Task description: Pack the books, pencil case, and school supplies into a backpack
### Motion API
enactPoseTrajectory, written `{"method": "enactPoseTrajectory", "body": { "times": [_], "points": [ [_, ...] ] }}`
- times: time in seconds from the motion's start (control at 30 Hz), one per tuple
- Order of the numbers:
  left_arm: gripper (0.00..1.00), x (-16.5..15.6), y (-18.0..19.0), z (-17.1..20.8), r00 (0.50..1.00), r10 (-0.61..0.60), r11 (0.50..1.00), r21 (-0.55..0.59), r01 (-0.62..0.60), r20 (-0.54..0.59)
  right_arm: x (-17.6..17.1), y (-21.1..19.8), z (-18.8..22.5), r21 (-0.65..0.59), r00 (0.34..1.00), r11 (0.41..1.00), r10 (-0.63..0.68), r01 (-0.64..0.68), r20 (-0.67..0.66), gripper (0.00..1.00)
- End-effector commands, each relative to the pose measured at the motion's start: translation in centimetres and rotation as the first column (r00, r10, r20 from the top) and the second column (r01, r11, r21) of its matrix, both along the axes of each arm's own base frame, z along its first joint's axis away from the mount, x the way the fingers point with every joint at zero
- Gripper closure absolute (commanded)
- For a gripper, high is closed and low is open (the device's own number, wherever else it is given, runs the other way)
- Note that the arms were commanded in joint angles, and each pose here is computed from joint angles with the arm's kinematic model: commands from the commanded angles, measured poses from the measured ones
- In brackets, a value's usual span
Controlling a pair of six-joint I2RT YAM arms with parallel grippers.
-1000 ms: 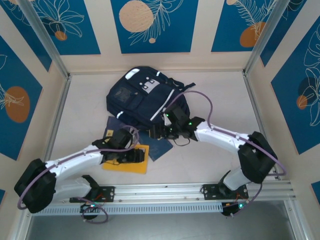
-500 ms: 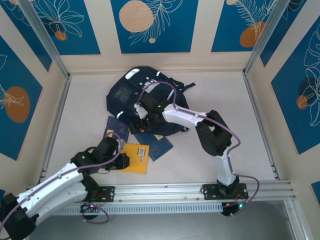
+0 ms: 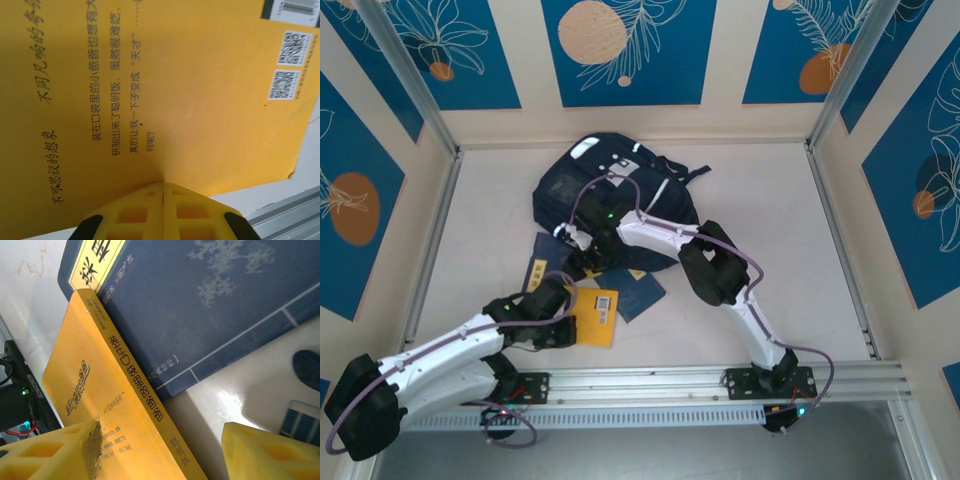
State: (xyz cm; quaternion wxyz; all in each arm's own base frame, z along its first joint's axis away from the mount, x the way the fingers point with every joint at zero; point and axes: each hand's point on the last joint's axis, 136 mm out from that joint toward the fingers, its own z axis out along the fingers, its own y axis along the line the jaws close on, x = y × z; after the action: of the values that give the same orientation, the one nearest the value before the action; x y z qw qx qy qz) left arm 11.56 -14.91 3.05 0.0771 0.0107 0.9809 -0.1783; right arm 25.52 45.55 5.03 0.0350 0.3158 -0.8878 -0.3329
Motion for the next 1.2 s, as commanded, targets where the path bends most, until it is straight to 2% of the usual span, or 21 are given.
{"method": "enactPoseTrajectory", "body": {
  "times": [0.0, 0.33, 0.5, 0.63, 0.8, 0.9, 1.17],
  "points": [
    [1.00, -0.7, 0.9, -1.3, 1.000, 0.015, 0.999, 0.038, -0.015, -0.022, -1.8, 0.6, 0.0, 0.024, 0.996, 0.998, 0.063, -0.062, -0.069, 0.35],
    [1.00, -1.5, 2.2, -4.1, 0.998, 0.045, 0.997, 0.072, -0.042, -0.034, -5.2, 1.0, -1.3, 0.018, 0.975, 0.987, 0.161, -0.160, -0.156, 0.35],
    [1.00, -1.6, 2.7, -4.5, 0.998, 0.057, 0.995, 0.080, -0.055, -0.026, -6.3, 1.1, 0.3, 0.109, 0.944, 0.982, 0.179, -0.154, -0.278, 0.38],
    [1.00, -1.6, 2.8, -4.5, 0.998, 0.057, 0.995, 0.082, -0.055, -0.019, -6.4, 1.1, 1.7, 0.165, 0.924, 0.977, 0.182, -0.132, -0.336, 0.47],
    [1.00, -1.7, 3.0, -4.5, 0.998, 0.060, 0.995, 0.087, -0.059, -0.014, -6.7, 0.8, 1.7, 0.175, 0.911, 0.976, 0.187, -0.130, -0.367, 0.69],
    [1.00, -1.6, 3.1, -4.5, 0.998, 0.063, 0.994, 0.085, -0.062, -0.010, -7.0, 0.7, 1.6, 0.179, 0.907, 0.974, 0.196, -0.137, -0.373, 0.75],
    [1.00, -1.5, 3.2, -4.3, 0.998, 0.070, 0.994, 0.084, -0.070, 0.001, -8.6, 0.5, 1.2, 0.201, 0.876, 0.965, 0.240, -0.169, -0.418, 0.68]
  ]
}}
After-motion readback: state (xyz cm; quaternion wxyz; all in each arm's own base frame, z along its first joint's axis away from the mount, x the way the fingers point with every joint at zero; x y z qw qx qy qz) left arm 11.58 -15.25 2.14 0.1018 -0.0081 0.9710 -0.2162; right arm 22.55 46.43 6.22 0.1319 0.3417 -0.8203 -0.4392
